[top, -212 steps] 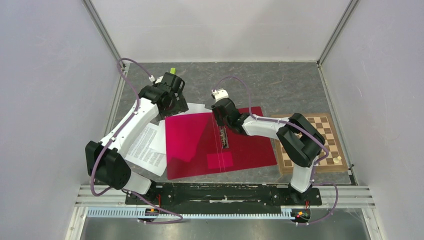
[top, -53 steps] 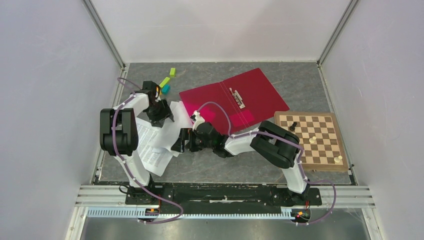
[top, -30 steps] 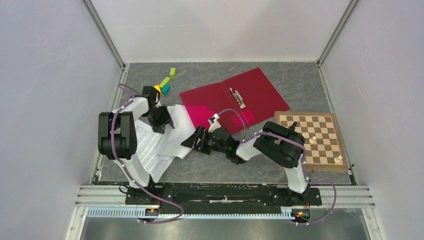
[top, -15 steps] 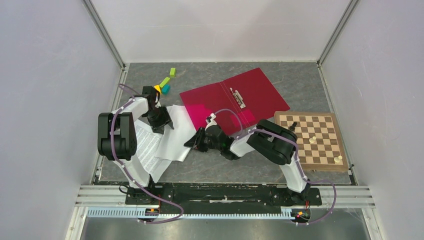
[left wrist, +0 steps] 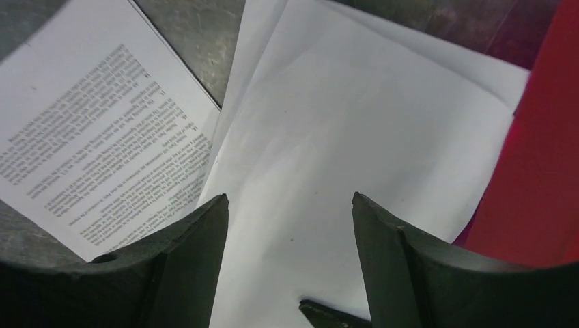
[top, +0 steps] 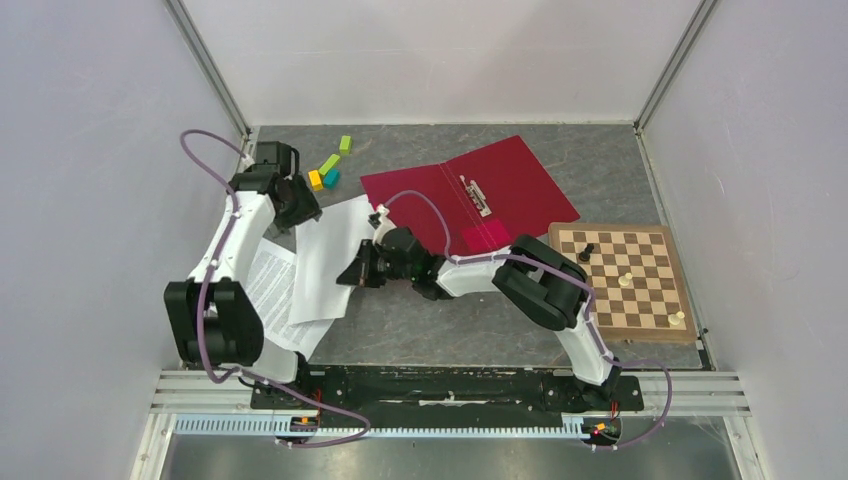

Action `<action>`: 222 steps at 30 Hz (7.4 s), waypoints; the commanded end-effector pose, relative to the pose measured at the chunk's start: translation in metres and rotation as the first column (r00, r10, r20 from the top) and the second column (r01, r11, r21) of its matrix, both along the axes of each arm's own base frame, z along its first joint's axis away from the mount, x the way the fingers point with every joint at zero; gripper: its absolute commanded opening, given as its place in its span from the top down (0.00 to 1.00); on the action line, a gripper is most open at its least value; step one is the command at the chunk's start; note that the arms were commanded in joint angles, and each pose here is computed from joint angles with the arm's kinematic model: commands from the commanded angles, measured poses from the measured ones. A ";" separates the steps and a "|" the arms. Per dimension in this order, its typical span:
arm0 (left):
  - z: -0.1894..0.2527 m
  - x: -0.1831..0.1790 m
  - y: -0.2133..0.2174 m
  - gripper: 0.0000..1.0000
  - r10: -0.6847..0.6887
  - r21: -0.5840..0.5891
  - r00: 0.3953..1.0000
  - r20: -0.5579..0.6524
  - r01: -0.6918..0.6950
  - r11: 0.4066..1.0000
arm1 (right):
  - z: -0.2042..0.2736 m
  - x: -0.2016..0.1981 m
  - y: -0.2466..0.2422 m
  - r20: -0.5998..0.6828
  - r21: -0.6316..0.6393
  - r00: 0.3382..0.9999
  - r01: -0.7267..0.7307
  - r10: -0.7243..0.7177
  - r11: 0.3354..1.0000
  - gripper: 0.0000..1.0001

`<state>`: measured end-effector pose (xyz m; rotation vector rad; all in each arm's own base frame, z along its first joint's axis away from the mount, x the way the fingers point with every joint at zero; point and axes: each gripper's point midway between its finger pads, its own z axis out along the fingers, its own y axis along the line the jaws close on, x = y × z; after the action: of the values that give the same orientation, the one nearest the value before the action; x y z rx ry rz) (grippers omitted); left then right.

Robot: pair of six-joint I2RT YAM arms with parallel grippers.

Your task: Put the files into the folder

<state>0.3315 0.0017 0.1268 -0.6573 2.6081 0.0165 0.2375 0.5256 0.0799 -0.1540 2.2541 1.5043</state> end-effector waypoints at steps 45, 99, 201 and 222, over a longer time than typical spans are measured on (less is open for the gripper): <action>-0.035 0.018 -0.148 0.26 -0.209 -0.366 0.978 0.001 0.195 0.910 | -0.009 0.228 -0.476 0.172 -0.888 0.959 0.251 -0.227 0.386 0.99; -0.008 -0.107 0.092 0.07 0.613 0.024 0.789 0.031 -0.614 0.789 | 0.092 0.146 -0.216 0.521 -0.504 0.843 0.180 0.131 0.844 0.02; 0.276 -0.040 -0.190 0.98 -0.148 -0.284 0.337 0.930 0.912 0.296 | 0.309 0.090 -0.163 0.582 0.339 0.814 -0.244 0.001 0.908 0.02; 0.242 -0.040 -0.221 0.98 -0.218 -0.369 0.406 0.887 0.909 0.194 | 0.315 0.108 -0.182 0.576 0.341 0.812 -0.131 -0.096 0.931 0.38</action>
<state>0.2959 -0.2129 0.3688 0.2542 1.7050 -1.5752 0.3375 0.3460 0.3802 -0.4607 1.4880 1.6743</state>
